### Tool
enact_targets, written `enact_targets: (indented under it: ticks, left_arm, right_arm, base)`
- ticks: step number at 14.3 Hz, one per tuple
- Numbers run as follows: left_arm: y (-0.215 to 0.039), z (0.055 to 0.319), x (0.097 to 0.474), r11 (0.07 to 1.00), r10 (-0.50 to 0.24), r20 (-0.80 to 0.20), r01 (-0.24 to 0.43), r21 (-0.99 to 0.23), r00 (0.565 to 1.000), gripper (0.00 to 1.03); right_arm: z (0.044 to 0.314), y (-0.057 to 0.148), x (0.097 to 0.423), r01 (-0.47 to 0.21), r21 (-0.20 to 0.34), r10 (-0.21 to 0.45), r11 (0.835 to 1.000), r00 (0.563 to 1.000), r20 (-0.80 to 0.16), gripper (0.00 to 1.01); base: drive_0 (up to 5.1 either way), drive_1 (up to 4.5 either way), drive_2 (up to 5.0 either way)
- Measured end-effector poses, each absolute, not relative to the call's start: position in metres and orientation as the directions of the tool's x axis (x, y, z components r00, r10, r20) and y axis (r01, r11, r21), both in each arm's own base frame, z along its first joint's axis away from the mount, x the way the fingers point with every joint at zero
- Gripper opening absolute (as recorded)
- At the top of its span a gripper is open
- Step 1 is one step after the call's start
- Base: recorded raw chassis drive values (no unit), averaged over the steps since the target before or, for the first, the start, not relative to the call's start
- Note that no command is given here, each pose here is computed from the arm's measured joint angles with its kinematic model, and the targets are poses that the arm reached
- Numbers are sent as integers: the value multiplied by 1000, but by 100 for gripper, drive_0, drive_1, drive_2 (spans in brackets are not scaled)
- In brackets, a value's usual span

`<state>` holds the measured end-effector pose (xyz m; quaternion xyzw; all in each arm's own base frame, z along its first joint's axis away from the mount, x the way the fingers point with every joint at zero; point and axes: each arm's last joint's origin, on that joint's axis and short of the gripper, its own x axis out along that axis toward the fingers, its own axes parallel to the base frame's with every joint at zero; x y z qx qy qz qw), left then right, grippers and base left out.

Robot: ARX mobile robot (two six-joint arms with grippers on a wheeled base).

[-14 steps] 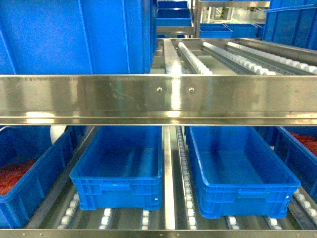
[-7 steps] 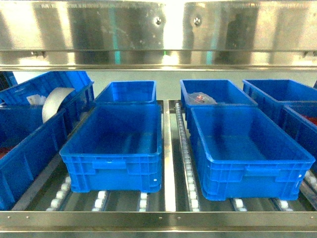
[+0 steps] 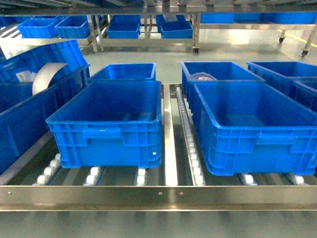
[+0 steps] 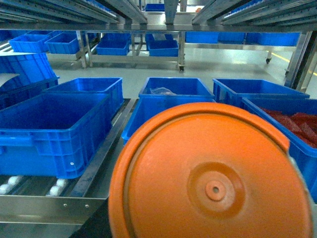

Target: Sort blue parts and orange caps into right shelf containers

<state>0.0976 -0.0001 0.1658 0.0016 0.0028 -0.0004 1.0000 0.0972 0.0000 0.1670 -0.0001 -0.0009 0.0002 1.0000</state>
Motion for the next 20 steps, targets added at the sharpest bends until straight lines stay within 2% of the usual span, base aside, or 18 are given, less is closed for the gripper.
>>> enact_targets:
  ticks: [20]
  left_arm:
    - [0, 166, 98, 1000, 0, -6, 0, 3, 1000, 43]
  right_arm:
    - [167, 0, 97, 0, 0, 0, 1000, 1000, 2, 44]
  base:
    - [0, 0, 0]
